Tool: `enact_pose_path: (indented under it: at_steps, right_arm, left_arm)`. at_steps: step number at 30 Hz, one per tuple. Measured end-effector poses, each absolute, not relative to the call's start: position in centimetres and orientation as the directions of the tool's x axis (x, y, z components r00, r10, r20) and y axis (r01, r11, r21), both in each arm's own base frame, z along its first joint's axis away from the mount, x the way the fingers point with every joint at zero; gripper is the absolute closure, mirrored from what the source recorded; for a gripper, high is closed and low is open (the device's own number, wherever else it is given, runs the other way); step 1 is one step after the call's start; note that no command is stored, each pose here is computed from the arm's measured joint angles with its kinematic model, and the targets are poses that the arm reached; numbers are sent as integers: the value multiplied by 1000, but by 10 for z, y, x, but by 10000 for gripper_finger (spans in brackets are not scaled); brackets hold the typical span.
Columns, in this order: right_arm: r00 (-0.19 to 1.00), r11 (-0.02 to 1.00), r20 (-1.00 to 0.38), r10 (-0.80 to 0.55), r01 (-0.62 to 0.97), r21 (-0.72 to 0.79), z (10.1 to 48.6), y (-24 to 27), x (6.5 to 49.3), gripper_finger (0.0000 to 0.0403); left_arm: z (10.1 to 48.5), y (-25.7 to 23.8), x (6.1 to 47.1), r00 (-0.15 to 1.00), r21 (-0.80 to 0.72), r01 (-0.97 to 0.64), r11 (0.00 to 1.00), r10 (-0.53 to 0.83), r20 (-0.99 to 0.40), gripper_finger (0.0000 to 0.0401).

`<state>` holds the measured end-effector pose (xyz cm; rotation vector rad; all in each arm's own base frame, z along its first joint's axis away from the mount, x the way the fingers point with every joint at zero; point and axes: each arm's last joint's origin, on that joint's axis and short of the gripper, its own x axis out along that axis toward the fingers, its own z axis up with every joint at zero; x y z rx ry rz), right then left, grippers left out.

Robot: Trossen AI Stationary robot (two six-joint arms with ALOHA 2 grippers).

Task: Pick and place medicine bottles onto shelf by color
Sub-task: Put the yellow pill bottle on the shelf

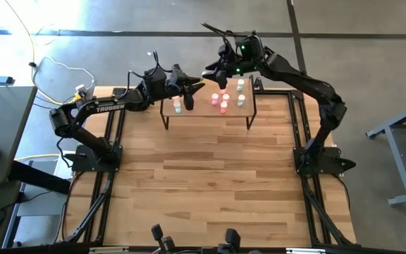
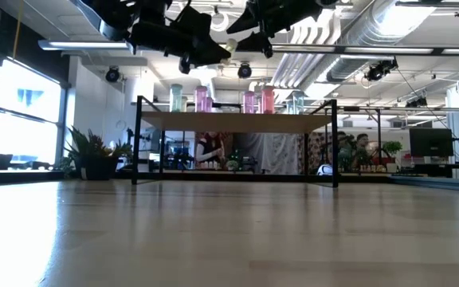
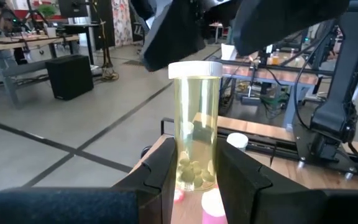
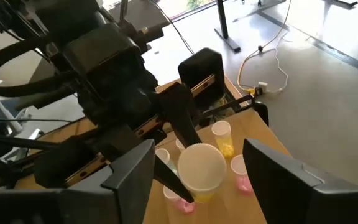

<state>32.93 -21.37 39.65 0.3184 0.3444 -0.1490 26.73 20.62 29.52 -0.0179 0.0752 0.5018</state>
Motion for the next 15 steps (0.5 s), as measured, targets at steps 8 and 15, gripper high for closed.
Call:
enact_pose_path:
  at_steps: [8, 15]
  right_arm:
    - [929, 938, -365, -68, 184, 292, 388, -216, 336, 175]
    - [929, 939, -365, -66, 182, 293, 388, -216, 336, 244]
  left_arm:
    - [295, 206, 267, 874, -1, -481, 876, 480, -78, 315]
    - [295, 206, 267, 874, -1, -482, 876, 480, -78, 315]
